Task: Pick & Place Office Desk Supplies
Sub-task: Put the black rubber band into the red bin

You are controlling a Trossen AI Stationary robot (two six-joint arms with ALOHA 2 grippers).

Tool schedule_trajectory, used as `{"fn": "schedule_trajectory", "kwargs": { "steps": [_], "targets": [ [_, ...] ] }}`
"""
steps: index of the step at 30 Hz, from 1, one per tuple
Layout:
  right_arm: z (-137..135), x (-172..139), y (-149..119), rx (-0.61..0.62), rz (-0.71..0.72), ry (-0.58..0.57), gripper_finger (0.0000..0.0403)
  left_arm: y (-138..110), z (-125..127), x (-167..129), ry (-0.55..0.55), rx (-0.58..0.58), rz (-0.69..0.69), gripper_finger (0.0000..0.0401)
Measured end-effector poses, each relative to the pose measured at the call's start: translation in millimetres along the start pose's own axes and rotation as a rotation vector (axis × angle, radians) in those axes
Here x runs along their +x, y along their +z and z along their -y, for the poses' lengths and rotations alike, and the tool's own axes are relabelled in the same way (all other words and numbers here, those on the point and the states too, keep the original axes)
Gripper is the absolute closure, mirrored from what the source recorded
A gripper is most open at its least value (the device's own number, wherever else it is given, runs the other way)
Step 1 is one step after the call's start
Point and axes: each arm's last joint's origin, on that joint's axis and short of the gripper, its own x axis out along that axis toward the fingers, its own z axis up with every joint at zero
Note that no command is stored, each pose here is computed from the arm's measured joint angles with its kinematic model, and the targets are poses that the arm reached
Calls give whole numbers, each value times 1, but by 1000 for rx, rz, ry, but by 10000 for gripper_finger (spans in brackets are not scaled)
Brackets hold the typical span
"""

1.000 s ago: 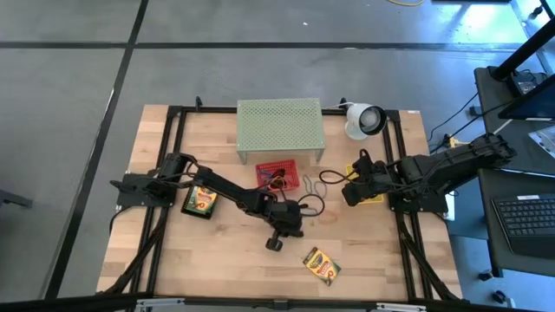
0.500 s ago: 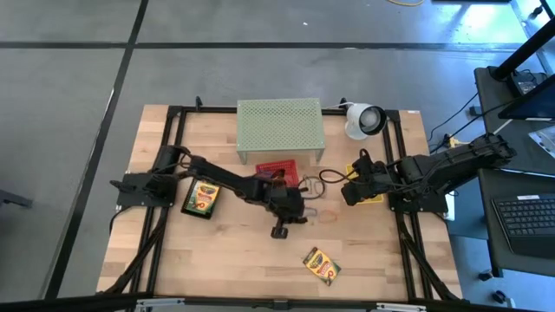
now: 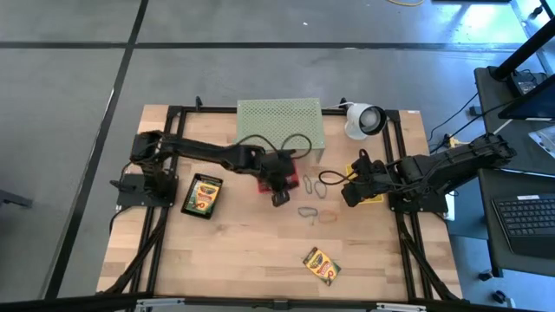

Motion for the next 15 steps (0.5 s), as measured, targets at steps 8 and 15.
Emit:
{"fn": "schedule_trajectory", "kwargs": {
  "steps": [8,15],
  "targets": [
    [0,0,0,-17,-1,0,266,-13,-21,-9,162,-75,-152,399],
    [-4,0,2,6,16,37,266,-17,-34,-1,224,-78,-208,399]
  ]
}}
